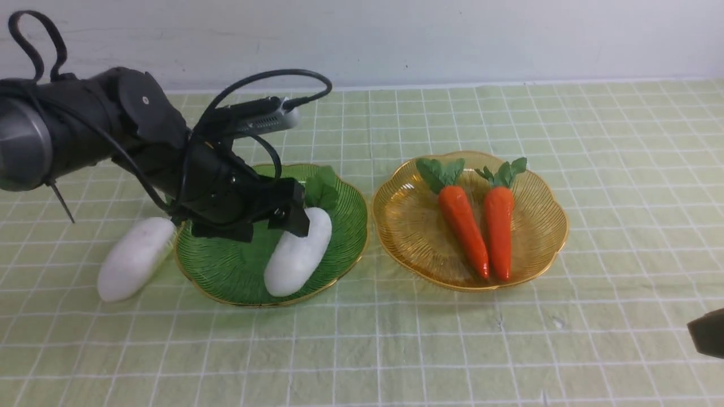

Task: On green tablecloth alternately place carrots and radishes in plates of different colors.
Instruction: 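Pick up the white radish and place it in the left plate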

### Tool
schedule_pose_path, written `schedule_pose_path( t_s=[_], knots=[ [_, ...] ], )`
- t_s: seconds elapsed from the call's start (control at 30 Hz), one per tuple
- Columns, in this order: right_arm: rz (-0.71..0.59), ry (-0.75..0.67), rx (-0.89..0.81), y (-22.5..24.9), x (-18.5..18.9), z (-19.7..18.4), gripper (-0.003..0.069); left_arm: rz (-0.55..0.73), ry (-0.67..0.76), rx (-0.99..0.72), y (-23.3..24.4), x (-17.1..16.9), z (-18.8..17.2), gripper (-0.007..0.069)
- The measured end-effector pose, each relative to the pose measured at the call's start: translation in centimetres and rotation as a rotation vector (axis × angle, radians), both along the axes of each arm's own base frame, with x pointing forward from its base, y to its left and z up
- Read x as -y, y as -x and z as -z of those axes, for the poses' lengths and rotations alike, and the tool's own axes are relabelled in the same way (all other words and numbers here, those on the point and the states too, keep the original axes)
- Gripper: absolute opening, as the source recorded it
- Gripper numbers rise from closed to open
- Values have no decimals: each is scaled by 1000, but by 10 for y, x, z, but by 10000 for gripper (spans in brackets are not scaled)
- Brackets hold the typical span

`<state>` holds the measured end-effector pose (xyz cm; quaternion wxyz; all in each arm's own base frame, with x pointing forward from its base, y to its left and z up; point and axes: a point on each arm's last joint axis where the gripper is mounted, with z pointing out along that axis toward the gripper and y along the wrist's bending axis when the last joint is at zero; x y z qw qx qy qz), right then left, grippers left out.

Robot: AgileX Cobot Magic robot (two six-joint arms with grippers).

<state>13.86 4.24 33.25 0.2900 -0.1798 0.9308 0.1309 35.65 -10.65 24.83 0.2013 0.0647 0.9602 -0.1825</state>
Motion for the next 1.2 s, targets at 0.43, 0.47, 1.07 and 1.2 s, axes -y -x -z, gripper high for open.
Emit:
schedule_pose_path(
  t_s=[0.43,0.47,1.07,1.2],
  knots=[
    [-3,5,11,-1,0,0,107,-80,-439,-212,10,-110,-37,536],
    [-3,5,12,-1,0,0,107,-111,-444,-236,8,-120,-31,533],
    [0,8,24,-2,1,-1,107,-168,-421,-306,-30,-152,47,519],
    [2,7,30,-2,1,-1,107,-167,-404,-322,-34,-151,61,519]
  ],
)
